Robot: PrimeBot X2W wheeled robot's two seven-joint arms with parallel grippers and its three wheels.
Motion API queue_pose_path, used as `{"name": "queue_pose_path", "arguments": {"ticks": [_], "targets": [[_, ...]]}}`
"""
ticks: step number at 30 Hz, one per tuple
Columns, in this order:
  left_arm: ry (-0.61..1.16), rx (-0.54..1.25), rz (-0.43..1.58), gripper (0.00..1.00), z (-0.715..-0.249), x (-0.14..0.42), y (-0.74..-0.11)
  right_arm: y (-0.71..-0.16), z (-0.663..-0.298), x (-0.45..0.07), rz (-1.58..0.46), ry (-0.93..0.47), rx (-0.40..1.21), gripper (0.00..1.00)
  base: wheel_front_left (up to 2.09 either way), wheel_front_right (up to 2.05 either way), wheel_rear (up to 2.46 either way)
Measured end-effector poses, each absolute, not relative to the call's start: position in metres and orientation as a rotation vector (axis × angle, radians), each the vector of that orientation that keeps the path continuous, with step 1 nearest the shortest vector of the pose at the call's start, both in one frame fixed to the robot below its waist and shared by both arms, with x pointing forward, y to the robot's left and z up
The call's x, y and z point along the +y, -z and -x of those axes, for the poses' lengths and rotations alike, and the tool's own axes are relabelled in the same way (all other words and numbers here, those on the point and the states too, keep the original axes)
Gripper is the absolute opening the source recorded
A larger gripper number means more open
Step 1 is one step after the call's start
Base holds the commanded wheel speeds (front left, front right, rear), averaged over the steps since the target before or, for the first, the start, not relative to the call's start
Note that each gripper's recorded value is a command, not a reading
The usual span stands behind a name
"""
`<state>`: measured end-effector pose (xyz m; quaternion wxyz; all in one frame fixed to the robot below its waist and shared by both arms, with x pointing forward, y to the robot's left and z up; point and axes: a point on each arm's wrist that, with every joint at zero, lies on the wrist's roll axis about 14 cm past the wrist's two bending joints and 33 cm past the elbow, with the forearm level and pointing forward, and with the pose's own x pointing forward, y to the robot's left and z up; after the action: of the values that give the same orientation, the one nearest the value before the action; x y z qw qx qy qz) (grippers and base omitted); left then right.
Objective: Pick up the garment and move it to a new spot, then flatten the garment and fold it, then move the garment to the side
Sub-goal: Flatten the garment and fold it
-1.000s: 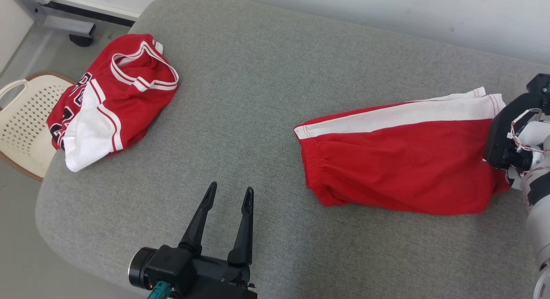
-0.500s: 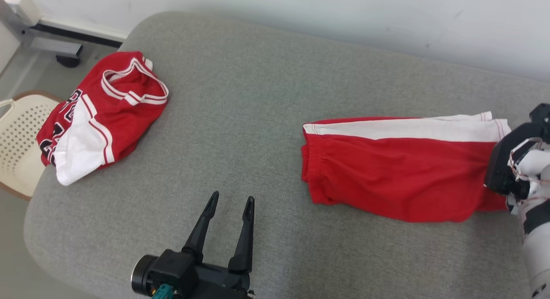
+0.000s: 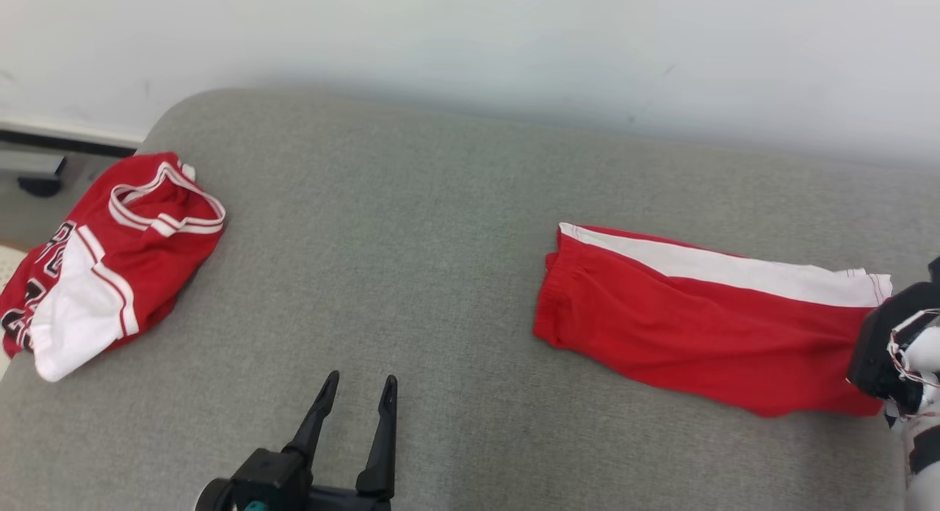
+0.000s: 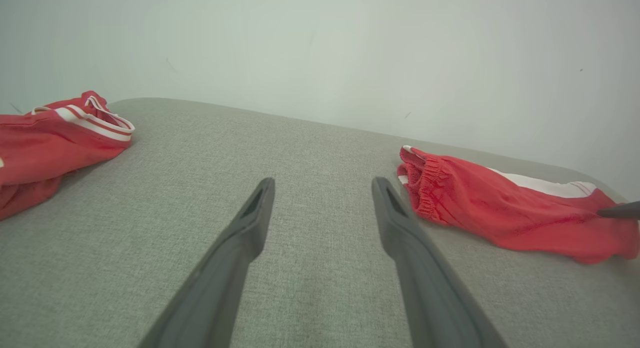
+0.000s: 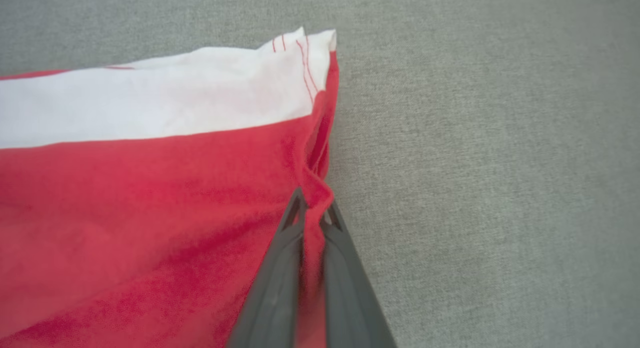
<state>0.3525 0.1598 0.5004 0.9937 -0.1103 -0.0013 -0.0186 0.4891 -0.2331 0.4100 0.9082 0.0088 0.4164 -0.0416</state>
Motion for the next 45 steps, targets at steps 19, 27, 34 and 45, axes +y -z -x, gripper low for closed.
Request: {"name": "queue_pose_path", "arguments": {"ticks": [19,27,34,45], "targets": [[0.073,-0.040,0.236,1.00,-0.337,0.149,-0.515,-0.464,-0.479,-0.182,-0.012,-0.033,0.707,0.00,0.00,0.00,0.00],[0.040,-0.033,0.247,1.00,-0.324,0.157,-0.512,-0.478,-0.495,-0.112,-0.002,-0.183,0.692,0.00,0.00,0.00,0.00],[-0.028,-0.028,0.246,1.00,-0.312,0.176,-0.509,-0.476,-0.504,-0.060,0.010,-0.288,0.696,0.00,0.00,0.00,0.00],[-0.128,-0.022,0.254,1.00,-0.293,0.200,-0.504,-0.461,-0.509,0.005,0.059,-0.423,0.729,0.00,0.00,0.00,0.00]]}}
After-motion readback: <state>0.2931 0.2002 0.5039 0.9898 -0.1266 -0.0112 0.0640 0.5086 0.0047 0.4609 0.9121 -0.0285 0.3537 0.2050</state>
